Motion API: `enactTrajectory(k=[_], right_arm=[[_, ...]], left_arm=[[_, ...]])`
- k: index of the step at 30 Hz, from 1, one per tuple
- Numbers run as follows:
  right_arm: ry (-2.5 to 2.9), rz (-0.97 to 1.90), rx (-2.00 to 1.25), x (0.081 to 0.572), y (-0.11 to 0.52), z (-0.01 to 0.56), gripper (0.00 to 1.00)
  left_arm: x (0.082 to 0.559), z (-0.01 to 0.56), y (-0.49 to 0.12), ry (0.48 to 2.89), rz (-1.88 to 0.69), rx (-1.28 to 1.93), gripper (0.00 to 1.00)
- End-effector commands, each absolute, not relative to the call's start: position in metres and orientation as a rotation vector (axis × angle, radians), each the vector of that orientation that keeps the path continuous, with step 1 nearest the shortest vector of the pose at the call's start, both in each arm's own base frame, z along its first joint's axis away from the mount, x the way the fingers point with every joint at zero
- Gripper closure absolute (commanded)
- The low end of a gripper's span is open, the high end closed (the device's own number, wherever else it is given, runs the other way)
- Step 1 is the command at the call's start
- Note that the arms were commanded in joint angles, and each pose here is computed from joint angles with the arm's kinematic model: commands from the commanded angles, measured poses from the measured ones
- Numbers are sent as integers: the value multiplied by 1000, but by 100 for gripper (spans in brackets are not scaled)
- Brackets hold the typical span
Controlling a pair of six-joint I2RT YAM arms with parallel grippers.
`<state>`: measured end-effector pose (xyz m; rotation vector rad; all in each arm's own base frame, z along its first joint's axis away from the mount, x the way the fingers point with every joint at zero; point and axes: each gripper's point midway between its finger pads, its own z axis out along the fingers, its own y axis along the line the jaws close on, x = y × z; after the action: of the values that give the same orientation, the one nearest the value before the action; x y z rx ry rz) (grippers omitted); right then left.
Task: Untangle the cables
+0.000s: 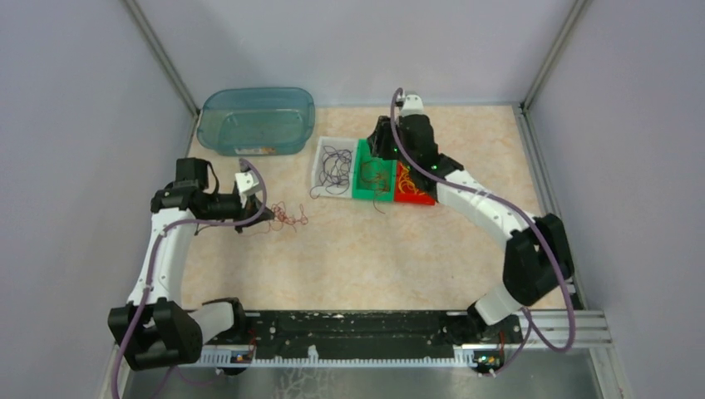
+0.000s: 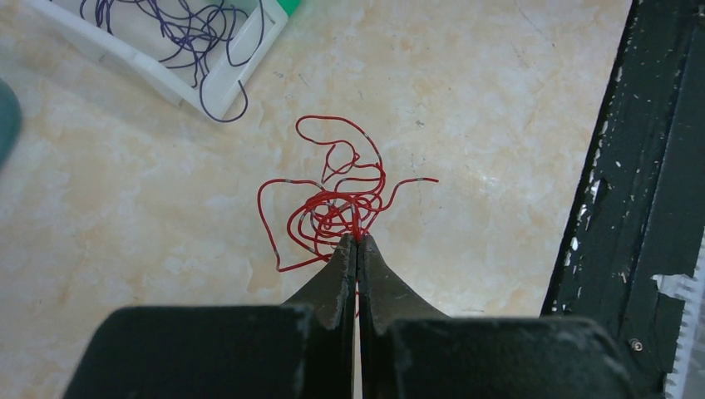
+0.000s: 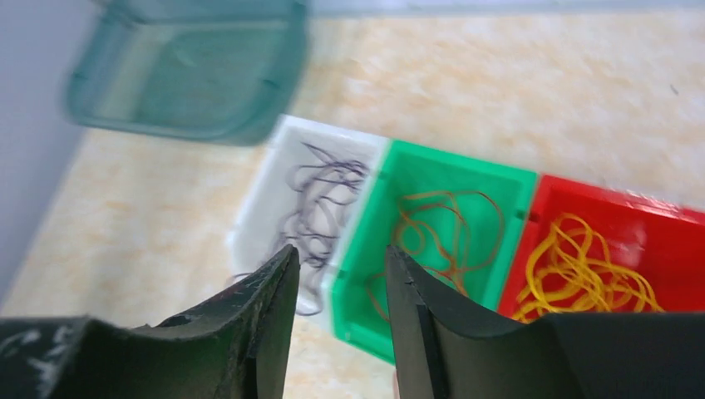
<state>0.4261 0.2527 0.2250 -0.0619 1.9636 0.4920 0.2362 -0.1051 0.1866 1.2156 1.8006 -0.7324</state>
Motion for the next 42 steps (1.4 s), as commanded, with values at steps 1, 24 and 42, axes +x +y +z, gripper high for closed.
enactTrajectory(k=[1,24,42], right_arm=[[1698,810,-330,372,296,295,56],[1406,1117,-1165,153,419,236,60],[1413,849,-1035,186,390,243,98]], left_arm=[[221,214,-121,1682,-821,1242,100],[151,248,-150,1543,-1014,1318,94],[150,244,-152,1556,-1036,1333,89]])
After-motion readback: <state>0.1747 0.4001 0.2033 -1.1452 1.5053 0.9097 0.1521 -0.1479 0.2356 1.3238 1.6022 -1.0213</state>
